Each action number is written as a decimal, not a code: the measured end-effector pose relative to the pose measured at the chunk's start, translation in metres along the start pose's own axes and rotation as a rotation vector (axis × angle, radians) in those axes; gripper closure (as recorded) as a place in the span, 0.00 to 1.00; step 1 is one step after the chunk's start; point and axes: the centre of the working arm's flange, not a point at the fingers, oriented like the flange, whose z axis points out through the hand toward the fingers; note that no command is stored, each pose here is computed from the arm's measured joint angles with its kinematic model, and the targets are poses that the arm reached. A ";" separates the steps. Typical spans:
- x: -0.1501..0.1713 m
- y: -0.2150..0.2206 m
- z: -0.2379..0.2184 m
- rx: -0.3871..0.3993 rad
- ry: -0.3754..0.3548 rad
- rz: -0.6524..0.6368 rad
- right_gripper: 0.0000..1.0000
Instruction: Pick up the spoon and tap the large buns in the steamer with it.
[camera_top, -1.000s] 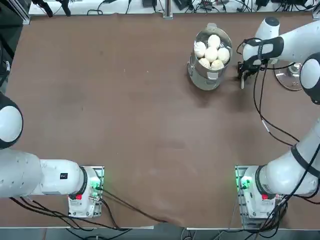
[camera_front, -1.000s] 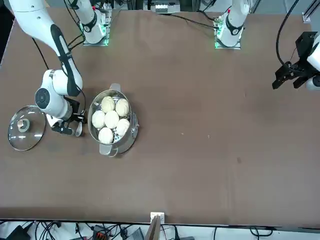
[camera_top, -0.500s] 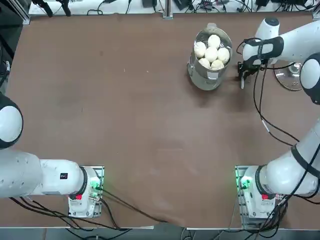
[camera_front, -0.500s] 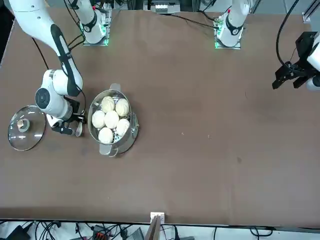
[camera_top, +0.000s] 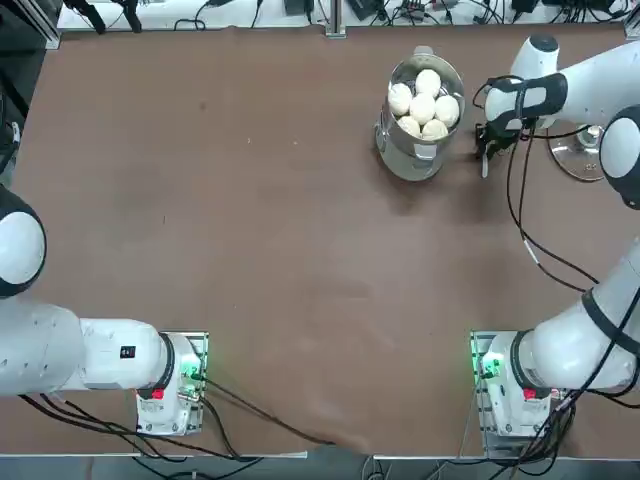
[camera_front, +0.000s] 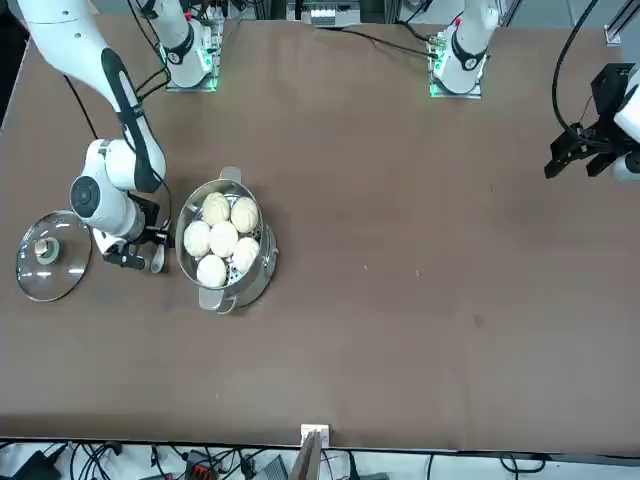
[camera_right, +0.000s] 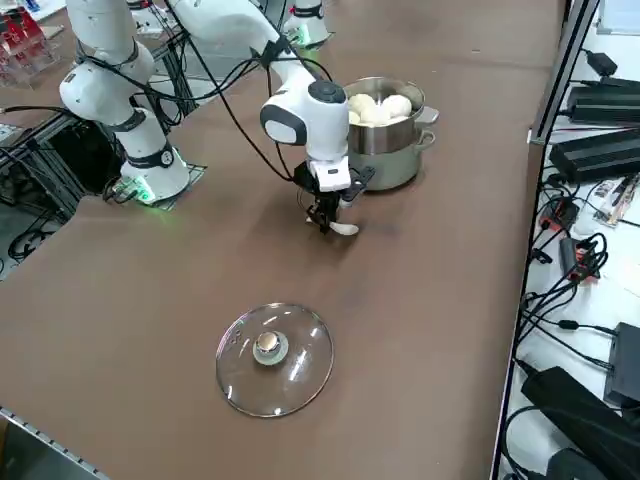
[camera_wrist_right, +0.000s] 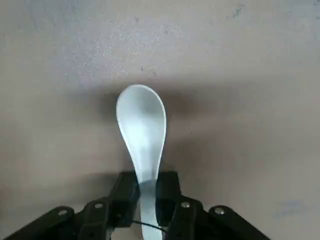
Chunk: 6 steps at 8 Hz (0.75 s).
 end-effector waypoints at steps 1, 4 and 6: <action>0.000 0.000 0.000 0.000 0.000 0.000 0.79; 0.000 0.000 0.000 0.000 0.000 0.000 0.81; 0.000 0.000 0.000 0.000 0.000 0.000 0.81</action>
